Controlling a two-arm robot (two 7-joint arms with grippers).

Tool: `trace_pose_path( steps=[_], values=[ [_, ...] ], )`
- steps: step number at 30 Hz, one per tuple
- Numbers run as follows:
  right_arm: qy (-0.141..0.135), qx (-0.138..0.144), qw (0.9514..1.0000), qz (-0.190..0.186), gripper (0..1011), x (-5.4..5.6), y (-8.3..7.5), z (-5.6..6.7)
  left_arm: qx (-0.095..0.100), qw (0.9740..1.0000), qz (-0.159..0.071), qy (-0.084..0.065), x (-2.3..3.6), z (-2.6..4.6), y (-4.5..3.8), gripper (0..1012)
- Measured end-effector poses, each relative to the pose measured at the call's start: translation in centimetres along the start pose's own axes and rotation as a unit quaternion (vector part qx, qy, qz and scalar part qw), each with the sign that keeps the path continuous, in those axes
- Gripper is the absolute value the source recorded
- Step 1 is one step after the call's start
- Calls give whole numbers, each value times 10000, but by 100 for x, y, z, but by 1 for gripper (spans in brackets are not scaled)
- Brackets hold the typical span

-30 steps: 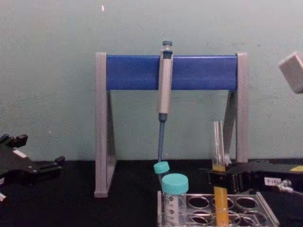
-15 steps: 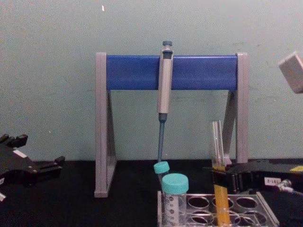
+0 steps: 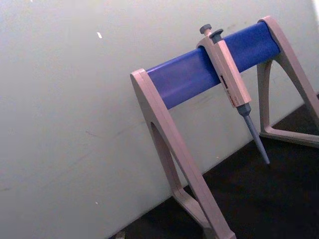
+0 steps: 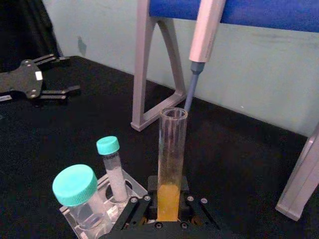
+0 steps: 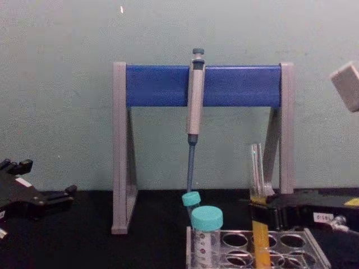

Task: Pick up the test tube from the test tube rack, shake it, then place it back into the test tube rack.

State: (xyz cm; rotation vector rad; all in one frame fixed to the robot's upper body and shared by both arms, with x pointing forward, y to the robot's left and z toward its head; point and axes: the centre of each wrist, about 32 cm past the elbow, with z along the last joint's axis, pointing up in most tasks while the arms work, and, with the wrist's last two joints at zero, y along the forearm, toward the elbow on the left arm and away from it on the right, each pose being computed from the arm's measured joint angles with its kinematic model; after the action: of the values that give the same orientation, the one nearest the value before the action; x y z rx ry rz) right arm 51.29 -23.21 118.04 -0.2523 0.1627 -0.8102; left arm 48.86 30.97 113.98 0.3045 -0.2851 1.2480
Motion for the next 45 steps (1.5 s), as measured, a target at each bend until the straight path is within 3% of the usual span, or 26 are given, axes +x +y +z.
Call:
trace_pose_path(
  steps=[18, 45],
  values=[
    [-209, 116, 9997, -32, 226, -18, -76, 39, 0, 10000, 0, 0, 0, 0, 0, 1002],
    [-318, 549, 9980, 49, 225, 35, -166, 193, 0, 10000, 0, 0, 0, 0, 0, 1001]
  ],
)
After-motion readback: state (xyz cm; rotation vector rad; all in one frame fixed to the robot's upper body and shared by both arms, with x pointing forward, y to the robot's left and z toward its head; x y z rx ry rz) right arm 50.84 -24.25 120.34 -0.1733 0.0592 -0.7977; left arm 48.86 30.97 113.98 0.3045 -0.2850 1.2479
